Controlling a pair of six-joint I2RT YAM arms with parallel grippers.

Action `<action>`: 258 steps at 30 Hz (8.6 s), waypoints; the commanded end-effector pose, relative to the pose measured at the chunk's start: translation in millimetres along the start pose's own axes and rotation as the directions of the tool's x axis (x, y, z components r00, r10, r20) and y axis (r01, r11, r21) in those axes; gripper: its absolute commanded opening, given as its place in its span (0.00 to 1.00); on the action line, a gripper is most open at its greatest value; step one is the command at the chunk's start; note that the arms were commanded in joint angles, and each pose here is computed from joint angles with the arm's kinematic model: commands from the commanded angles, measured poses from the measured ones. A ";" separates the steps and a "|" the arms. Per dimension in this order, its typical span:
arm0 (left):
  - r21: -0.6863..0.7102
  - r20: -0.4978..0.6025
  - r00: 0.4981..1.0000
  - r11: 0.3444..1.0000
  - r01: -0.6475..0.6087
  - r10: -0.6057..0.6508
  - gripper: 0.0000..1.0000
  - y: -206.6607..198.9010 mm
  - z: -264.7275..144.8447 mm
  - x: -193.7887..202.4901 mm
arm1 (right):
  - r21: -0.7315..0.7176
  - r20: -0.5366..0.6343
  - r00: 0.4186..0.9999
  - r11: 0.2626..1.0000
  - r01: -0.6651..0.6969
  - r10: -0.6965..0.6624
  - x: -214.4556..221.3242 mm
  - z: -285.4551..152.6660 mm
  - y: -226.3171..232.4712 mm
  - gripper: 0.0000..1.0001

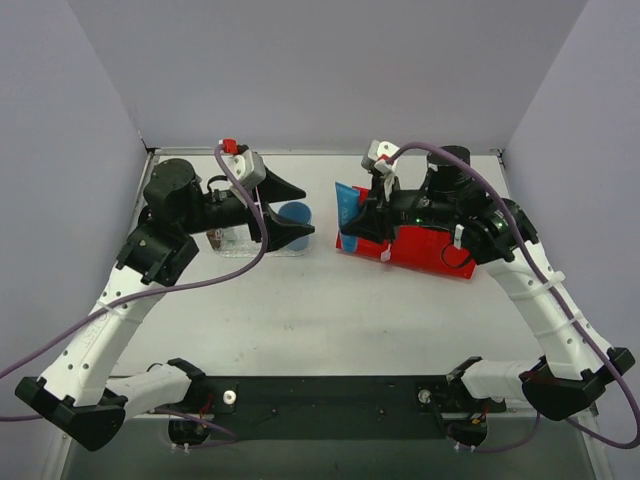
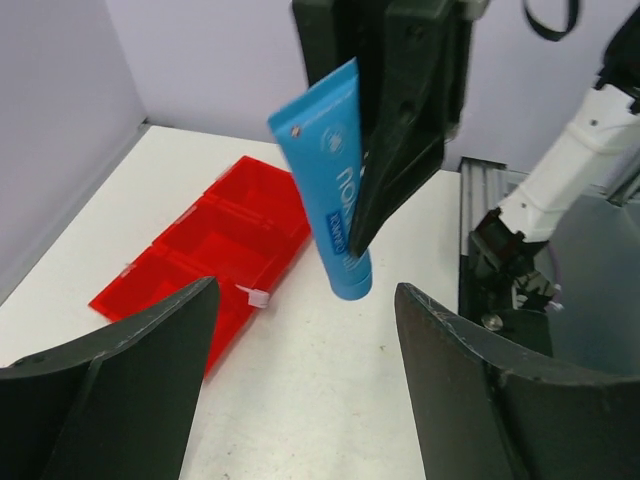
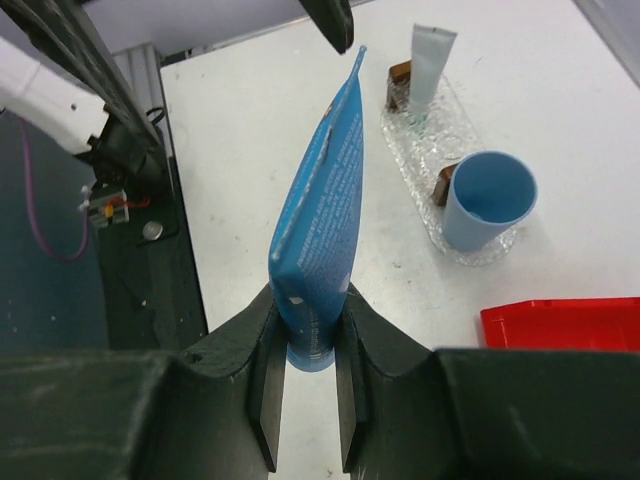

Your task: Prepare toiletry sets of a toothbrush and toothpaste on the tray

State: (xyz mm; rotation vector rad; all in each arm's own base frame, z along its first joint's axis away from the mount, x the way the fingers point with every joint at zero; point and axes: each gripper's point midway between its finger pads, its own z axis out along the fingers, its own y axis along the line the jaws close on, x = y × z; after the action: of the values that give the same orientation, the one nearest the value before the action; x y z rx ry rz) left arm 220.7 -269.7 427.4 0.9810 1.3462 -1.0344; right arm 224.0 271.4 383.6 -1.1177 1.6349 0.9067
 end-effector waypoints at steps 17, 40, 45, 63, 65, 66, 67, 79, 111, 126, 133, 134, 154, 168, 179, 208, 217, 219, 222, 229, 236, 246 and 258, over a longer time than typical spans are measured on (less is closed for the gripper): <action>0.316 0.014 1.000 0.949 -0.005 0.001 0.89 -41.9 9.7 4.9 | -0.254 -0.091 0.983 0.959 0.129 -0.156 43.6 13.1 54.4 0.00; 0.381 -0.054 0.998 0.923 0.055 -0.037 0.44 -55.6 27.9 34.9 | -0.265 -0.125 0.978 0.955 0.131 -0.169 49.0 28.7 51.5 0.00; 0.385 -0.055 0.998 0.921 0.053 -0.034 0.24 -57.1 27.1 34.1 | -0.258 -0.128 0.977 0.957 0.136 -0.173 50.1 28.6 50.1 0.00; 0.274 -0.061 0.997 0.961 -0.036 0.055 0.00 -42.9 12.1 34.8 | -0.132 -0.157 0.973 0.980 0.146 -0.166 51.1 22.7 32.3 0.62; 0.250 -0.063 0.995 0.966 -0.059 0.077 0.00 -39.5 6.9 34.7 | -0.110 -0.154 0.973 0.981 0.158 -0.174 49.3 20.5 29.2 0.63; 0.225 -0.066 0.994 0.972 -0.071 0.088 0.00 -33.5 5.1 35.3 | -0.091 -0.156 0.972 0.983 0.161 -0.174 49.0 18.9 25.5 0.63; 0.208 -0.072 0.993 0.976 -0.072 0.089 0.00 -30.9 1.9 35.9 | -0.077 -0.153 0.972 0.983 0.166 -0.176 47.5 17.4 23.7 0.64; -0.342 -0.093 0.987 0.927 -0.157 0.133 0.00 74.8 -44.1 35.7 | 0.175 -0.164 0.983 0.979 0.108 -0.080 52.0 -1.0 -35.3 0.65; -0.761 -0.045 0.999 0.648 -0.043 0.014 0.00 231.5 -104.4 139.2 | 0.330 -0.138 0.990 0.944 0.022 0.025 121.8 -23.5 -73.4 0.62; -0.765 -0.066 0.997 0.643 -0.030 -0.032 0.00 243.7 -103.3 169.7 | 0.325 -0.133 0.990 0.946 -0.001 0.047 128.6 -20.8 -76.4 0.62; -0.769 -0.083 0.995 0.638 -0.035 -0.046 0.00 246.1 -105.1 176.2 | 0.327 -0.136 0.989 0.945 -0.004 0.052 131.0 -19.9 -78.6 0.62; -0.768 -0.090 0.995 0.639 -0.037 -0.050 0.00 245.8 -104.8 177.9 | 0.326 -0.137 0.989 0.945 -0.004 0.051 131.6 -19.8 -78.7 0.62; -0.772 -0.119 0.991 0.634 -0.048 -0.069 0.00 252.0 -105.3 186.7 | 0.326 -0.137 0.989 0.945 -0.003 0.050 132.6 -19.8 -78.8 0.62; -0.776 -0.119 0.990 0.628 -0.048 -0.071 0.00 254.3 -107.1 188.5 | 0.327 -0.143 0.989 0.945 0.001 0.048 135.5 -20.5 -78.8 0.61; -0.780 -0.117 0.989 0.625 -0.039 -0.085 0.00 258.5 -107.9 195.2 | 0.328 -0.146 0.988 0.945 -0.001 0.052 137.3 -20.1 -79.1 0.61; -0.790 -0.082 0.986 0.613 0.024 -0.144 0.00 273.4 -104.6 221.0 | 0.328 -0.159 0.985 0.945 -0.008 0.064 145.4 -17.8 -82.7 0.61; -0.789 -0.088 0.984 0.614 0.027 -0.156 0.00 274.7 -104.1 229.7 | 0.327 -0.162 0.985 0.945 -0.008 0.065 145.4 -16.7 -83.9 0.61; -0.787 -0.088 0.983 0.616 0.030 -0.160 0.00 274.6 -103.5 231.0 | 0.325 -0.163 0.984 0.946 -0.010 0.067 146.4 -16.3 -83.8 0.61; -0.785 -0.091 0.982 0.618 0.032 -0.167 0.00 273.7 -103.4 233.8 | 0.325 -0.163 0.985 0.946 -0.008 0.064 146.0 -16.5 -83.7 0.61; -0.781 -0.096 0.979 0.623 0.038 -0.179 0.00 271.8 -102.8 237.6 | 0.327 -0.163 0.985 0.945 -0.008 0.065 146.1 -16.8 -84.1 0.61; -0.774 -0.106 0.975 0.631 0.041 -0.193 0.00 270.6 -101.7 241.8 | 0.328 -0.159 0.985 0.945 -0.008 0.063 144.8 -18.0 -83.2 0.61; -0.769 -0.121 0.969 0.637 0.044 -0.213 0.02 269.0 -101.8 247.1 | 0.328 -0.160 0.985 0.945 -0.010 0.066 146.1 -17.8 -82.9 0.61; -0.771 -0.132 0.967 0.635 0.036 -0.216 0.13 267.2 -103.3 246.7 | 0.327 -0.161 0.985 0.945 -0.008 0.064 147.0 -17.8 -82.3 0.61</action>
State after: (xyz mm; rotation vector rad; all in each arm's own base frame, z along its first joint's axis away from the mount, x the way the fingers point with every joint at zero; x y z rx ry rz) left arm 435.0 -101.7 151.1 0.3235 1.8875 -0.3517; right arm 272.4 187.3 237.2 -0.9405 1.9154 0.5319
